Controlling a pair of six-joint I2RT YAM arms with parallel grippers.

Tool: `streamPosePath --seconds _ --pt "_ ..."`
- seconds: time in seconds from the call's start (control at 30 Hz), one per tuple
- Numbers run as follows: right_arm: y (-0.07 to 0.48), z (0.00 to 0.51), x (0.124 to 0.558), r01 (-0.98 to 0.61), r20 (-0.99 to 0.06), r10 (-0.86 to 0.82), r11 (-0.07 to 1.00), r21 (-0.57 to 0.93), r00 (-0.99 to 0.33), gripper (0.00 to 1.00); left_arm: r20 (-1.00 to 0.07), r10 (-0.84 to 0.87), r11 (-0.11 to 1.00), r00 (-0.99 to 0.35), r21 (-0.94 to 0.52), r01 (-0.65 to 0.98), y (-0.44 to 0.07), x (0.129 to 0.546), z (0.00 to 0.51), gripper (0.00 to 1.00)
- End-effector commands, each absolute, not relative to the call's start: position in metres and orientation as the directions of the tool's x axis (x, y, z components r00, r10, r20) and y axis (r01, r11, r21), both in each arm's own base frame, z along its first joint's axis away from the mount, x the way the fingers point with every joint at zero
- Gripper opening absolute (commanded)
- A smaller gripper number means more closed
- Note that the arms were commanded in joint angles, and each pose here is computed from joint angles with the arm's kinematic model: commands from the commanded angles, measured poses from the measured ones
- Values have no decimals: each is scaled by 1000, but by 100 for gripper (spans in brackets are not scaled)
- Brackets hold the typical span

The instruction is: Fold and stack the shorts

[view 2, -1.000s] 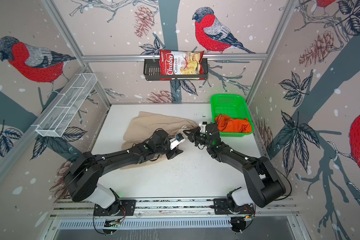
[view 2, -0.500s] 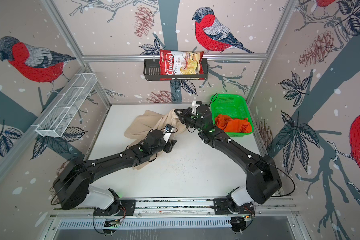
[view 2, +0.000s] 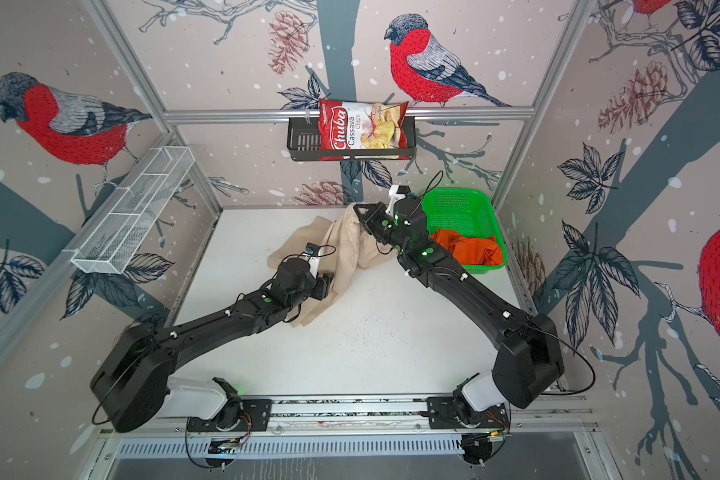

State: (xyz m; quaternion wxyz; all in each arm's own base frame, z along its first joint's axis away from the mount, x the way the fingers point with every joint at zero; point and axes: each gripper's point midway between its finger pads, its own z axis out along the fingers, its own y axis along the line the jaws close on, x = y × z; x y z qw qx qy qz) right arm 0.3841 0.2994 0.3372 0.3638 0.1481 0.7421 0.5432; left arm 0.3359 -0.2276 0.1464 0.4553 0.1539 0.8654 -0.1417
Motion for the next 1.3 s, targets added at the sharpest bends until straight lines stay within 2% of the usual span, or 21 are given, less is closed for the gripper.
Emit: streamPosePath --seconds 0.0,0.1,0.27,0.5,0.7,0.77,0.83,0.93,0.97,1.03,1.27 --pt "284 305 384 -117 -384 615 428 896 -689 7 -770 99 910 -631 -186 370 -221 321 130 62" --pt "266 271 384 -55 -388 617 486 872 -685 7 -705 52 939 -708 -207 275 -199 315 114 64" --pt "243 229 382 28 -397 606 569 822 -689 7 -575 -141 954 -806 -295 44 -154 306 89 67" --pt "233 198 372 71 -383 583 607 792 -716 8 -389 -388 878 -835 -432 -206 -120 284 59 71" --pt "234 189 369 74 -367 575 602 795 -731 8 -283 -466 812 -838 -513 -278 -123 270 46 67" --pt "235 188 368 71 -363 570 599 798 -737 8 -264 -476 798 -839 -529 -287 -126 267 44 63" --pt "236 186 367 71 -359 567 597 799 -741 8 -268 -481 797 -834 -531 -289 -125 267 44 51" --pt "236 185 365 71 -353 564 595 801 -746 8 -300 -473 807 -829 -525 -270 -124 273 51 26" --pt "236 183 363 72 -352 563 596 800 -748 8 -316 -467 815 -826 -517 -263 -122 276 55 15" --pt "235 183 360 68 -351 560 594 801 -751 8 -356 -453 832 -817 -498 -245 -120 284 66 2" --pt "240 178 330 76 -313 529 589 805 -789 7 -616 -326 923 -717 -372 -101 -109 348 145 0"
